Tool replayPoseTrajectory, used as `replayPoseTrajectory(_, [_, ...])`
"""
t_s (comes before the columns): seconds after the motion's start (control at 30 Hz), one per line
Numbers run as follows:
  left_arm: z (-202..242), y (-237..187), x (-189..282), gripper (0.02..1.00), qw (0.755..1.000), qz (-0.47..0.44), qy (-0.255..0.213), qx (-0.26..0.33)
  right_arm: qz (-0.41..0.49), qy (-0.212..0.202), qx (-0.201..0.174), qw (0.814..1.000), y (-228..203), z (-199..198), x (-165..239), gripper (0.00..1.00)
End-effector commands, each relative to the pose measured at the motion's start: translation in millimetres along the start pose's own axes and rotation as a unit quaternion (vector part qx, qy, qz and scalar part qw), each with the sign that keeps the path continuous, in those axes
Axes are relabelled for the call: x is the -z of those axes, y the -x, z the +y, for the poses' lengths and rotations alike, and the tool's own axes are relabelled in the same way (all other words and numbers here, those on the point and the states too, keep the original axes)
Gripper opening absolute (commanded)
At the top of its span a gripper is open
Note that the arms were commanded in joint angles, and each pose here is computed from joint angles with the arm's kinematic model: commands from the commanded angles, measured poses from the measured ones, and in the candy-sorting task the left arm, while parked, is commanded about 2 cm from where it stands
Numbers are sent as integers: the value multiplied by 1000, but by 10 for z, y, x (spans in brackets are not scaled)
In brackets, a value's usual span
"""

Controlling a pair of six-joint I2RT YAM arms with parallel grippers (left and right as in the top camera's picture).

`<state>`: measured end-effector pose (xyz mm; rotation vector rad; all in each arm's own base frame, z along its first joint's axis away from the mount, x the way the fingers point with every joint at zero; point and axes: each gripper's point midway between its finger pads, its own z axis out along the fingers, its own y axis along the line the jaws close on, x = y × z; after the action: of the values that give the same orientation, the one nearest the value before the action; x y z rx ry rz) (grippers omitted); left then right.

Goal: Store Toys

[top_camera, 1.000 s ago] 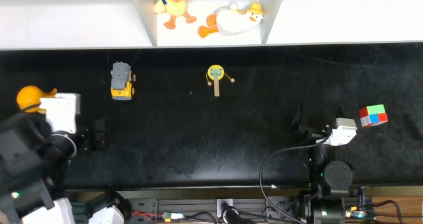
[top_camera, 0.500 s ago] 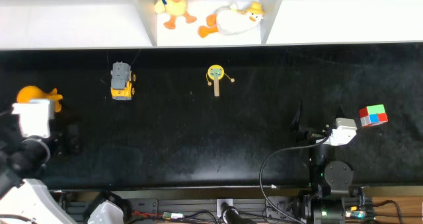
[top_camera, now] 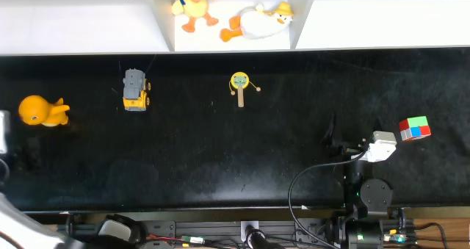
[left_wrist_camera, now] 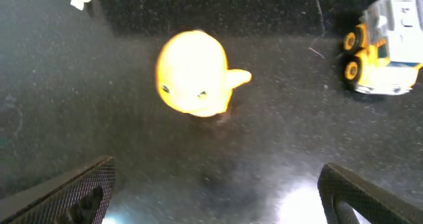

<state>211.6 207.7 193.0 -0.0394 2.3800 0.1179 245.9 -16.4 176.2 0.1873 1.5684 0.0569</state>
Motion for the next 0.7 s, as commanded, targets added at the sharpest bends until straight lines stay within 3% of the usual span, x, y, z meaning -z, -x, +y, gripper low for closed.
replayPoseTrajectory(0.03, [245, 132, -100, 996, 1000, -6, -15, -13, 1, 2, -4, 1000, -38, 1, -3, 996])
replayPoseTrajectory(0.43, [115, 243, -530, 998, 996, -18, -90, -22, 1, 2, -4, 1000, -38, 1, -3, 996])
replayPoseTrajectory(0.7, [155, 149, -660, 998, 996, 18, -78, -31, 1, 2, -4, 1000, -38, 1, -3, 996])
